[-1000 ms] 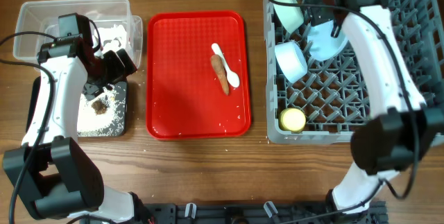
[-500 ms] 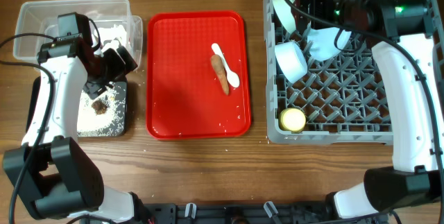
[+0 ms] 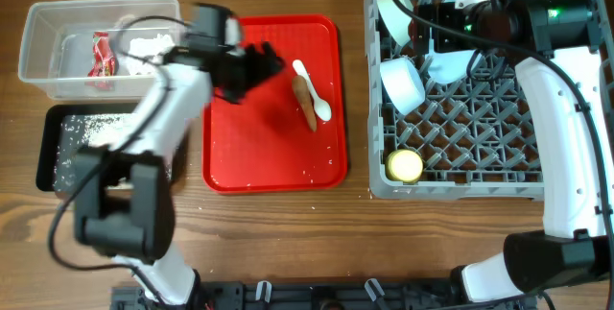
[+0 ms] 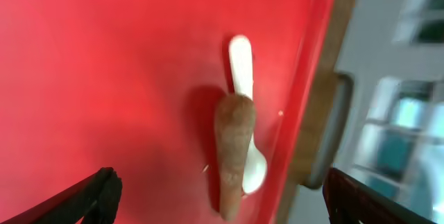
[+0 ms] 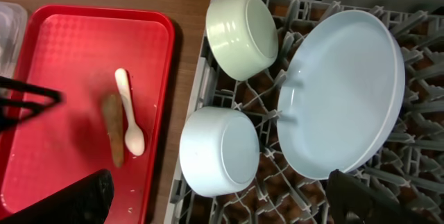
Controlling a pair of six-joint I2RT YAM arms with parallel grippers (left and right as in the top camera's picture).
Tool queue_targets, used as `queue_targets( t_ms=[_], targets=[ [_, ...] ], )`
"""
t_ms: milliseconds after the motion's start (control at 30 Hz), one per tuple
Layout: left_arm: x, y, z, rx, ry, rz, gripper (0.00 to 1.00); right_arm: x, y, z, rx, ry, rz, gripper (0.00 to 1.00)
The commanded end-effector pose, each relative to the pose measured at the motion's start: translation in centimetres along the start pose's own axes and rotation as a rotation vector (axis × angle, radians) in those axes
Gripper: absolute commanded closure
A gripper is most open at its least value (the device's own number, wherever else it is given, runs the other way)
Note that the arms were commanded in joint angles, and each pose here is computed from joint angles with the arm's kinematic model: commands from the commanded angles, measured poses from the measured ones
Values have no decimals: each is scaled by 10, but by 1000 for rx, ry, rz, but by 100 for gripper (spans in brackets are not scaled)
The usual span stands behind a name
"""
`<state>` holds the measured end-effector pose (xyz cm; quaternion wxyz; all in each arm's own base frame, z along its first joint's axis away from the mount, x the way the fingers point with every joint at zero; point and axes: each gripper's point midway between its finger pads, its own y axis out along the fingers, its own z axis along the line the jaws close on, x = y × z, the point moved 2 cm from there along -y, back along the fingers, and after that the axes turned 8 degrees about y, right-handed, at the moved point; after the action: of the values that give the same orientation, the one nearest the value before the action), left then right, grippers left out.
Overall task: Sort waste into correct bins and load items into the dishwasher rack
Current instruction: 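Grasp the carrot on the red tray with the left gripper, then carry the carrot left and drop it onto the black tray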
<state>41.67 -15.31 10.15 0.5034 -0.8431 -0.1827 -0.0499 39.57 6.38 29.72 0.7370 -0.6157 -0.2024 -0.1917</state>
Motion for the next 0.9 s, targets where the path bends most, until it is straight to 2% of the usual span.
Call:
queue_targets(
  t_ms=[0, 167, 200, 267, 300, 367, 467, 633, 767, 867],
  targets=[
    [-18, 40, -7, 198, 25, -53, 7, 1, 1, -5, -24, 12, 2, 0],
    [-44, 79, -8, 288, 58, -46, 11, -2, 1, -5, -26, 16, 13, 0],
    [-47, 84, -7, 296, 61, -38, 16, -3, 1, -6, -27, 17, 18, 0],
    [-47, 86, -4, 306, 63, -38, 36, -5, 1, -6, -27, 18, 25, 0],
    [-46, 86, -3, 312, 63, -45, 57, -5, 1, -6, -27, 18, 27, 0],
    [-45, 85, -2, 320, 64, -51, 69, -5, 1, -6, -27, 18, 27, 0],
    [-45, 85, -2, 322, 67, -52, 72, -5, 1, -6, -27, 18, 28, 0],
    [-49, 80, 0, 347, 213, 5, 72, -5, 1, -6, -27, 18, 28, 0],
    [-56, 68, 10, 414, 246, 84, 92, -5, 1, -6, -27, 17, 28, 0],
    [-49, 53, 10, 431, 228, 97, 96, -5, 1, -6, -27, 17, 28, 0]
  ],
)
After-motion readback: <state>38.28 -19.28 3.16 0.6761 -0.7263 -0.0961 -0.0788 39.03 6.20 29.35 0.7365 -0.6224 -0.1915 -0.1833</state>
